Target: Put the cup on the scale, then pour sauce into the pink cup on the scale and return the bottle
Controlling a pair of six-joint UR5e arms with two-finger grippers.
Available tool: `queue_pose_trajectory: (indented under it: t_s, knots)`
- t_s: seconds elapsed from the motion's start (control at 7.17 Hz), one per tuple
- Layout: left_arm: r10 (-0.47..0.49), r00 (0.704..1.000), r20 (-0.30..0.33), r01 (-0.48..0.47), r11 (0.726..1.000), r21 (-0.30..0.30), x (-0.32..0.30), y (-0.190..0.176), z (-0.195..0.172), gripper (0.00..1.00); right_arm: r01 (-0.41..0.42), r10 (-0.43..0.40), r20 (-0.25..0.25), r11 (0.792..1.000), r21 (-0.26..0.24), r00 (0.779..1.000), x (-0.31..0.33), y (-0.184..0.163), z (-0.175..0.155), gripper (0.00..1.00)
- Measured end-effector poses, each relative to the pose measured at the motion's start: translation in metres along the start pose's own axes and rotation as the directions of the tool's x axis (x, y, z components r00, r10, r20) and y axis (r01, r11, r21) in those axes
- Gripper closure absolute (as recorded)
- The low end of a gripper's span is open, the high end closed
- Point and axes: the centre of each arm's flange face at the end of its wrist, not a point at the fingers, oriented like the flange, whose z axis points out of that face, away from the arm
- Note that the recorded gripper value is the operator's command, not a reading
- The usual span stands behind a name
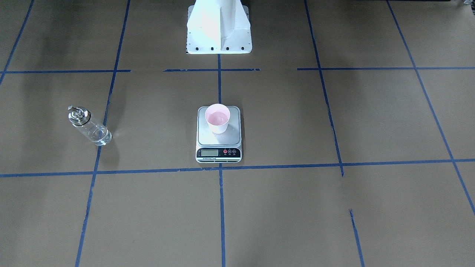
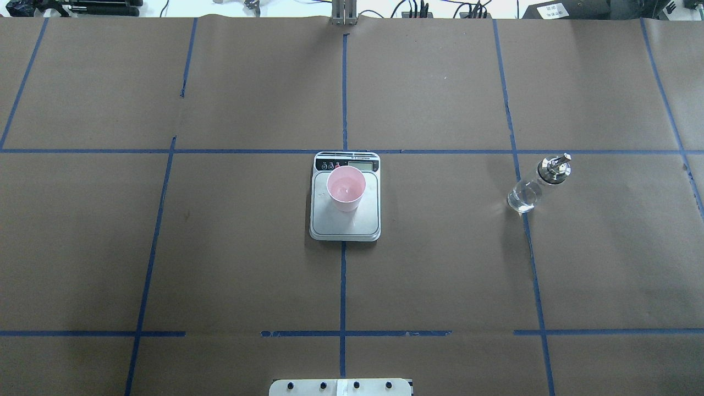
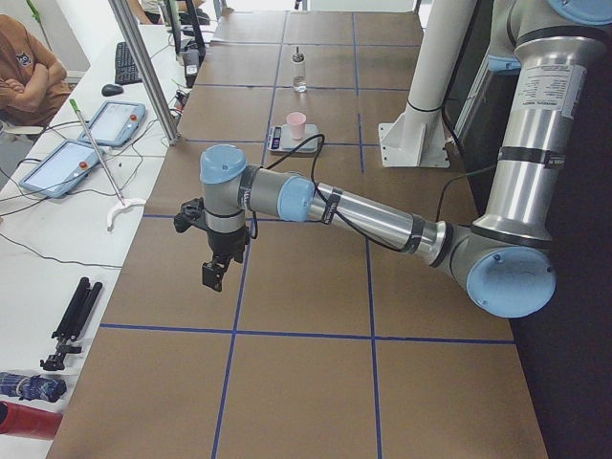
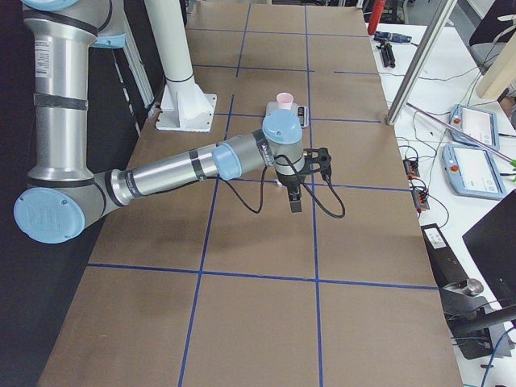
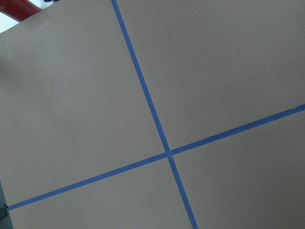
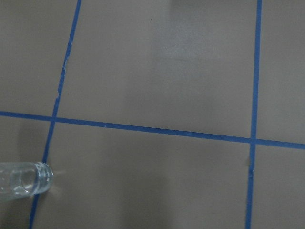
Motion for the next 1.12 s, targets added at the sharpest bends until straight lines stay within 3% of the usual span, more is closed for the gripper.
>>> queue_pose_trajectory:
  t_s: [0.14,0.28,0.56,0.84,1.12]
  knots:
    - [-0.005,1.0,-0.003,0.005,1.0,-0.012,-0.004,0.004,0.006,0.0,0.052,-0.054,-0.045,0.998,-0.043,0.998,0.019,0.002,-0.007,0.0]
    - [0.03,1.0,-0.008,-0.031,0.999,-0.038,-0.018,0.011,0.018,0.0,0.051,-0.057,-0.074,0.995,-0.085,0.996,0.033,0.005,-0.012,0.0]
    - [0.166,0.982,-0.085,-0.176,0.977,-0.12,-0.072,0.042,0.07,0.0,0.013,-0.024,-0.084,0.991,-0.13,0.996,0.046,0.012,-0.012,0.0]
    - [0.129,0.969,-0.212,-0.159,0.978,-0.132,-0.097,0.067,0.109,0.0,-0.032,0.027,-0.035,0.987,-0.157,0.999,0.055,0.016,0.0,0.0]
    - [0.082,0.97,-0.23,-0.113,0.986,-0.122,-0.106,0.069,0.108,0.0,-0.097,0.105,0.037,0.979,-0.179,0.994,0.075,0.018,0.014,0.0]
